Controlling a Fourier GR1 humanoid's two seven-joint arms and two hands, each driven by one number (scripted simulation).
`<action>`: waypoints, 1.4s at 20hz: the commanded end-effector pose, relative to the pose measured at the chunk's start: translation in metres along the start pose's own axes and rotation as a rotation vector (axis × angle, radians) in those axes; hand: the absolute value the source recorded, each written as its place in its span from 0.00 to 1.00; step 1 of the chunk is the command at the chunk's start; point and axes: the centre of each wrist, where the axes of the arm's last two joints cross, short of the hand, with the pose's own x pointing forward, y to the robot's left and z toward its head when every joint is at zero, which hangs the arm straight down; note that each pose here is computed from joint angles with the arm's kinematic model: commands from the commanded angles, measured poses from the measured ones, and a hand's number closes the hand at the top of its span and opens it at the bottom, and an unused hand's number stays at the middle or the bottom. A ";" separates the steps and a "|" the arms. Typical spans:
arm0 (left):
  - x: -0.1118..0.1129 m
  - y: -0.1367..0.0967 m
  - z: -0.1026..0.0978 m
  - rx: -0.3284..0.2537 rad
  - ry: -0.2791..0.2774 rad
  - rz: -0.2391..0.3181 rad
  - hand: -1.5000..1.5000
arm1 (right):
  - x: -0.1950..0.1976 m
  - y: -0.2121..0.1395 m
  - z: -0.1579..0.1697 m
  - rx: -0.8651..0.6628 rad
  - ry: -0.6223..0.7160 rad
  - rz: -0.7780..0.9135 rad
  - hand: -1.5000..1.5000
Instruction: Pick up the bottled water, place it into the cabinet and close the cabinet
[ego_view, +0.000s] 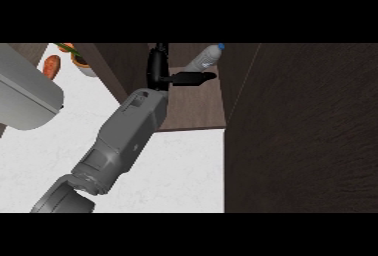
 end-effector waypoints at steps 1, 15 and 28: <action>0.003 -0.007 0.009 -0.012 -0.025 0.055 0.00 | 0.016 0.020 -0.014 0.004 -0.029 0.028 0.00; -0.004 -0.025 0.122 -0.113 0.068 0.224 0.00 | 0.026 0.028 -0.005 -0.007 -0.009 0.051 0.00; 0.007 0.008 0.246 -0.208 0.097 0.333 1.00 | 0.025 0.026 -0.009 0.070 0.013 0.058 1.00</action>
